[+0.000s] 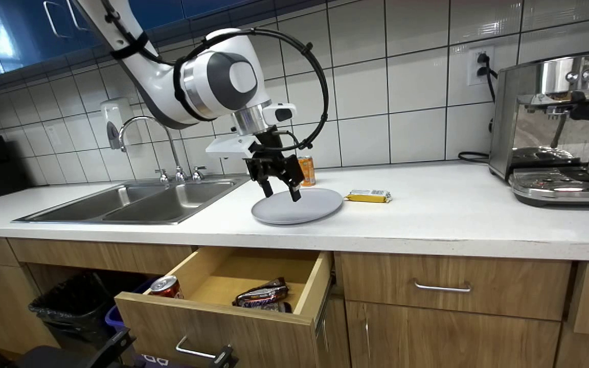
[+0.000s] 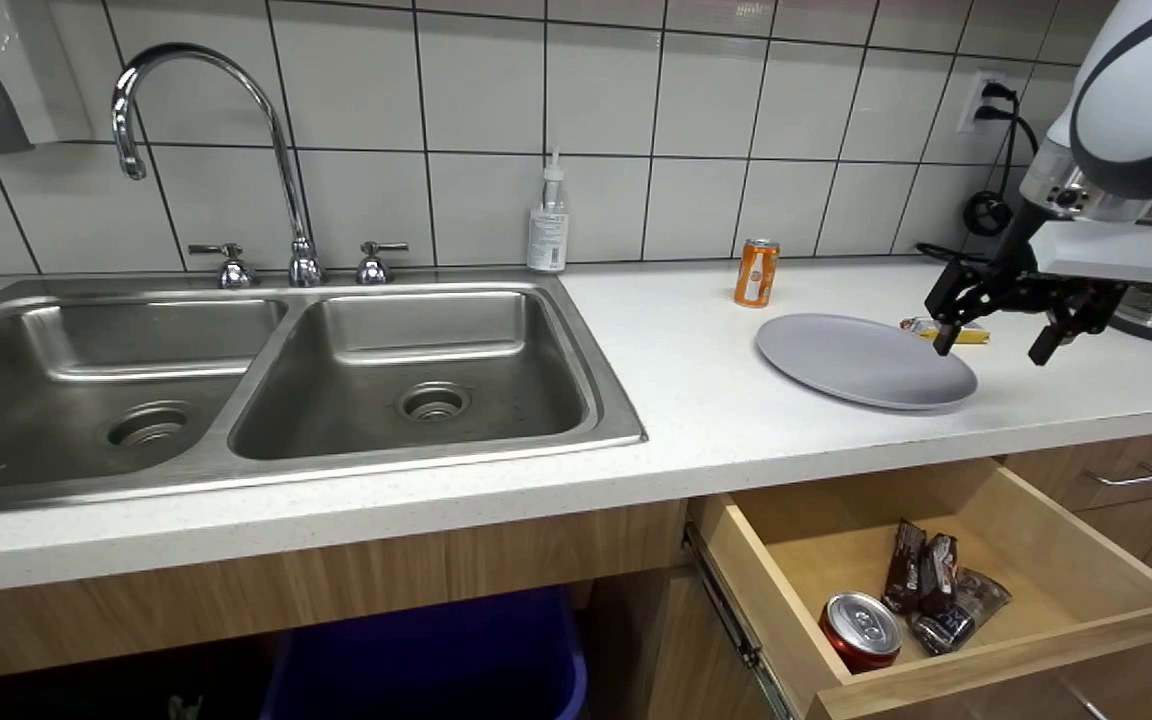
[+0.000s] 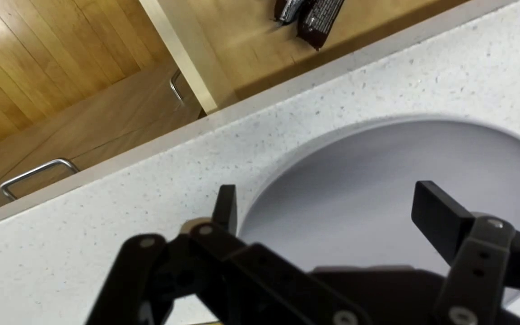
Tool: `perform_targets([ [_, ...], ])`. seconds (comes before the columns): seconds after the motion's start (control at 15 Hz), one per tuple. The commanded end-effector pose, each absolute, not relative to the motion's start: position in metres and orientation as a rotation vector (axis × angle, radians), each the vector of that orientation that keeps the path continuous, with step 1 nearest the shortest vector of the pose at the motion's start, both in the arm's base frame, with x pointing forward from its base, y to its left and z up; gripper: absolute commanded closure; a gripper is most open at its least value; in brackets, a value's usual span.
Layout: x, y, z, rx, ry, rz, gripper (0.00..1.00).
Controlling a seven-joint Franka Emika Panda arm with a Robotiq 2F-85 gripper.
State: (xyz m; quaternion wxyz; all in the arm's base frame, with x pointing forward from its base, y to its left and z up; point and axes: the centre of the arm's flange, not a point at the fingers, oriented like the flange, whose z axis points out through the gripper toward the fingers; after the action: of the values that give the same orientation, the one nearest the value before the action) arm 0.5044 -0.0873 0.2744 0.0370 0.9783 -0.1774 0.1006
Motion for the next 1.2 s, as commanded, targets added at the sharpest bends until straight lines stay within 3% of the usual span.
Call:
perform_targets([
  [0.0, 0.54, -0.102, 0.281, 2.992, -0.614, 0.299, 0.0],
  [1.13, 0.625, -0.166, 0.264, 2.799, -1.192, 0.359, 0.0],
])
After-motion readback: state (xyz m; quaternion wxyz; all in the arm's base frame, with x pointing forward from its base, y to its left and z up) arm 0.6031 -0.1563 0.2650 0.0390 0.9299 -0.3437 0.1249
